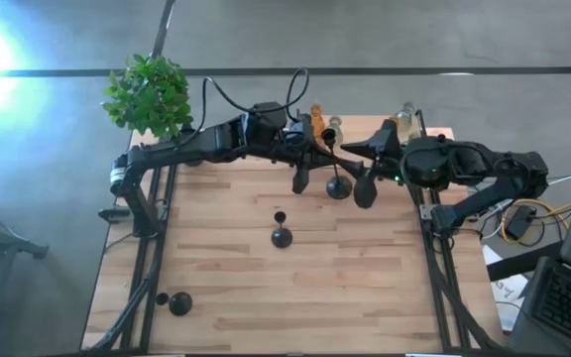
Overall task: Pick & Place candle stick holders
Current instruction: Put the bottom right black candle holder on the shelf
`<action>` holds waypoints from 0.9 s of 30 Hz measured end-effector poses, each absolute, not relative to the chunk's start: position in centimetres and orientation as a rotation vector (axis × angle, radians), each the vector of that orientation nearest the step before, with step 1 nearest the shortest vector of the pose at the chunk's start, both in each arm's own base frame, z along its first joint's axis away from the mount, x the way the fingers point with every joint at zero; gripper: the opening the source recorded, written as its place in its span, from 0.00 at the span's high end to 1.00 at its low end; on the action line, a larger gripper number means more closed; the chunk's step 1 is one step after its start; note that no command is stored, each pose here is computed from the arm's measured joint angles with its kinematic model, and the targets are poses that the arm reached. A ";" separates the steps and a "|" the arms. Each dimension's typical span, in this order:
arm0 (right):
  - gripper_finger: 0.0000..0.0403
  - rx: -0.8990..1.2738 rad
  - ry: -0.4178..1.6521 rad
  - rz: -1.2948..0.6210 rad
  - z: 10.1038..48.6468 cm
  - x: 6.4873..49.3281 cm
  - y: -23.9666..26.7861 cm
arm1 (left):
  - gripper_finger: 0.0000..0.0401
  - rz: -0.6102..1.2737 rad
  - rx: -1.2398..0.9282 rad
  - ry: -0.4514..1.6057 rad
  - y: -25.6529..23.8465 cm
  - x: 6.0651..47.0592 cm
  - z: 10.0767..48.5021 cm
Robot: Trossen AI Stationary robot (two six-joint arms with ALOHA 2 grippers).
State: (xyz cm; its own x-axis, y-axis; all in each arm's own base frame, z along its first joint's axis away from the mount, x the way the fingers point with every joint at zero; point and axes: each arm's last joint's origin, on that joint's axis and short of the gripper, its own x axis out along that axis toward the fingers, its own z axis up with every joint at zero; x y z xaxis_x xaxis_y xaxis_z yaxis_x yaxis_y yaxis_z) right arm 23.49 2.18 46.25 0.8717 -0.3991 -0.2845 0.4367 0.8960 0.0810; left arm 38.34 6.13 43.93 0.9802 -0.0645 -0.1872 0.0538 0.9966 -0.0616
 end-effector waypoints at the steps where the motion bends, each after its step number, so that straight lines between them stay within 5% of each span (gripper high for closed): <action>1: 0.61 0.140 0.266 -0.437 46.2 23.7 2.2 | 0.96 -0.059 -0.056 0.190 6.1 38.3 43.9; 13: 0.70 0.138 0.265 -0.461 45.8 24.9 1.4 | 0.96 -0.061 -0.051 0.189 6.1 38.3 43.9; 27: 0.96 0.131 0.275 -0.479 45.5 25.6 0.9 | 0.96 -0.065 -0.044 0.190 6.1 38.3 43.9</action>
State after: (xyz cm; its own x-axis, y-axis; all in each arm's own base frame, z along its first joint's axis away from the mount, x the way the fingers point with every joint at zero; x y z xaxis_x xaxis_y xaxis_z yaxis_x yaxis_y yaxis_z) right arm 25.56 0.89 45.50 0.8514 -0.4364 -0.2909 0.4716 0.8798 0.0604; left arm 38.33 6.14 43.93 0.9800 -0.0683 -0.1868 0.0600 0.9970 -0.0498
